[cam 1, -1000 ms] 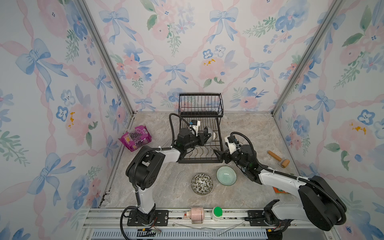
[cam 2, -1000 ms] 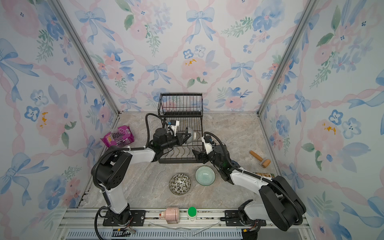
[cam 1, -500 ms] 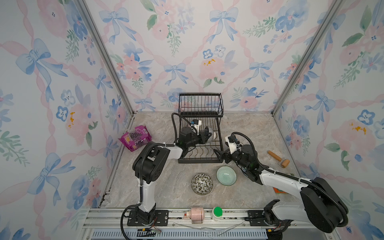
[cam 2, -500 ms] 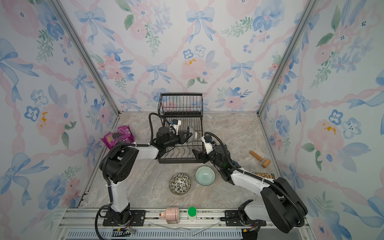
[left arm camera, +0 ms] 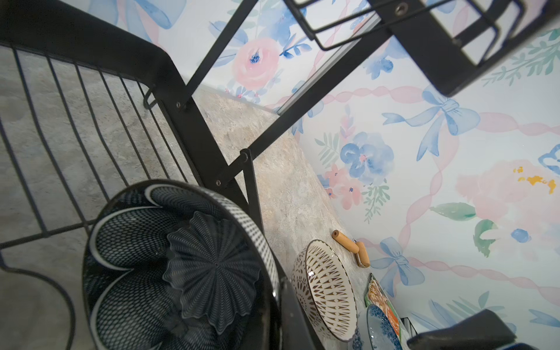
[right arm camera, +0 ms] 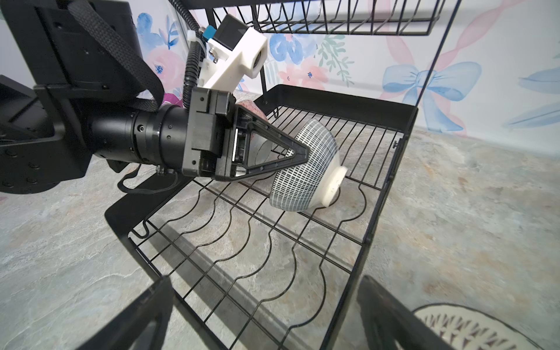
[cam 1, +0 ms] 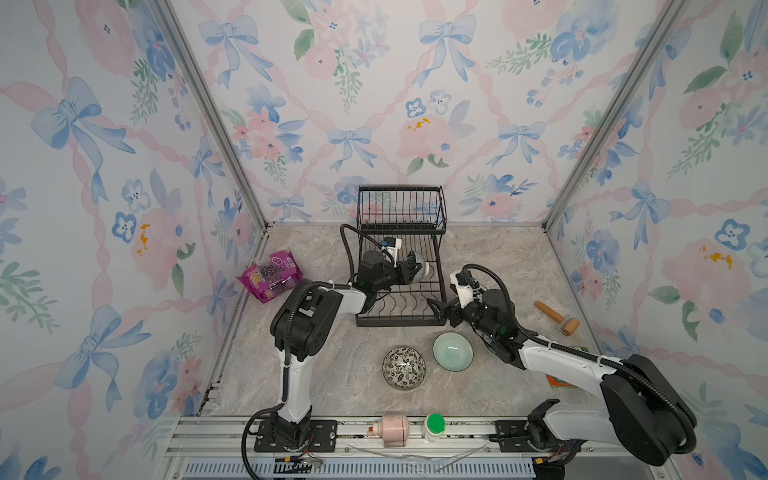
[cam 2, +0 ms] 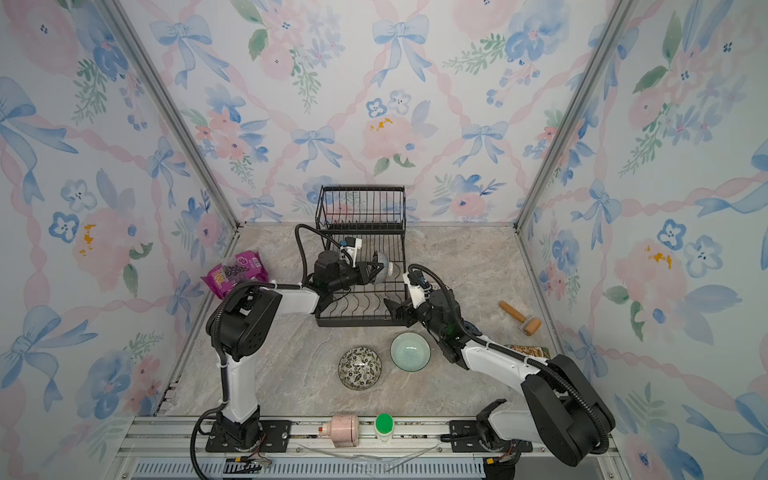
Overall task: Load bowls into a dish rack
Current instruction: Place the bowl in the dish rack.
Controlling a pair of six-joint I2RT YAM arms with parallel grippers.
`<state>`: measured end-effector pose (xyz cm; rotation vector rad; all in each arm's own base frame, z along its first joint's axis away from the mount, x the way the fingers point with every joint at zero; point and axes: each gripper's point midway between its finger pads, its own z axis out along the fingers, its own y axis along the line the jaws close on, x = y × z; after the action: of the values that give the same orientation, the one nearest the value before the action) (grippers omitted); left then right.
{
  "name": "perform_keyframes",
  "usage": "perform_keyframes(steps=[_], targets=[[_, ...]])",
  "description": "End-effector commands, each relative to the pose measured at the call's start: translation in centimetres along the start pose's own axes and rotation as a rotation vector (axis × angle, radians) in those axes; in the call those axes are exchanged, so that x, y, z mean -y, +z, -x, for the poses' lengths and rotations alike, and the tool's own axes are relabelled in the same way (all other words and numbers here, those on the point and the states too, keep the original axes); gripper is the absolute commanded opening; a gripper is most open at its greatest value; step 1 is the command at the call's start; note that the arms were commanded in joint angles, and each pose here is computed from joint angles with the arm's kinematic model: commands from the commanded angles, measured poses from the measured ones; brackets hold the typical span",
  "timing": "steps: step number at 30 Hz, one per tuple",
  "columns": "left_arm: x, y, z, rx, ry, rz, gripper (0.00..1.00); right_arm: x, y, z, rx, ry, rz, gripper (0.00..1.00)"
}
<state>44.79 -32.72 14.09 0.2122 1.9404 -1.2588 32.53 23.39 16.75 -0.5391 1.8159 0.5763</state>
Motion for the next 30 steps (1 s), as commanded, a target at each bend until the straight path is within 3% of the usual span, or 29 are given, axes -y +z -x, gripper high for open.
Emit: perform_keyframes(steps=[1,9,14,30], targets=[[0.8,0.1,1.7,0.023,0.058,-0.018,0.0,-0.8,0.0,0.7,0.022,-0.015,0.03,0.96],[-0.5,0.3,0.8,-0.011,0.045,-0.011,0.0,-0.9,-0.1,0.7,0.024,-0.018,0.035,0.96],[0.6,0.3,1.4,0.006,0.021,-0.089,0.0,-0.9,0.0,0.6,0.021,-0.02,0.036,0.96],[-0.6,-0.6,1.7,0.012,-0.009,-0.066,0.04,-1.3,0.0,0.7,0.026,-0.03,0.049,0.96]])
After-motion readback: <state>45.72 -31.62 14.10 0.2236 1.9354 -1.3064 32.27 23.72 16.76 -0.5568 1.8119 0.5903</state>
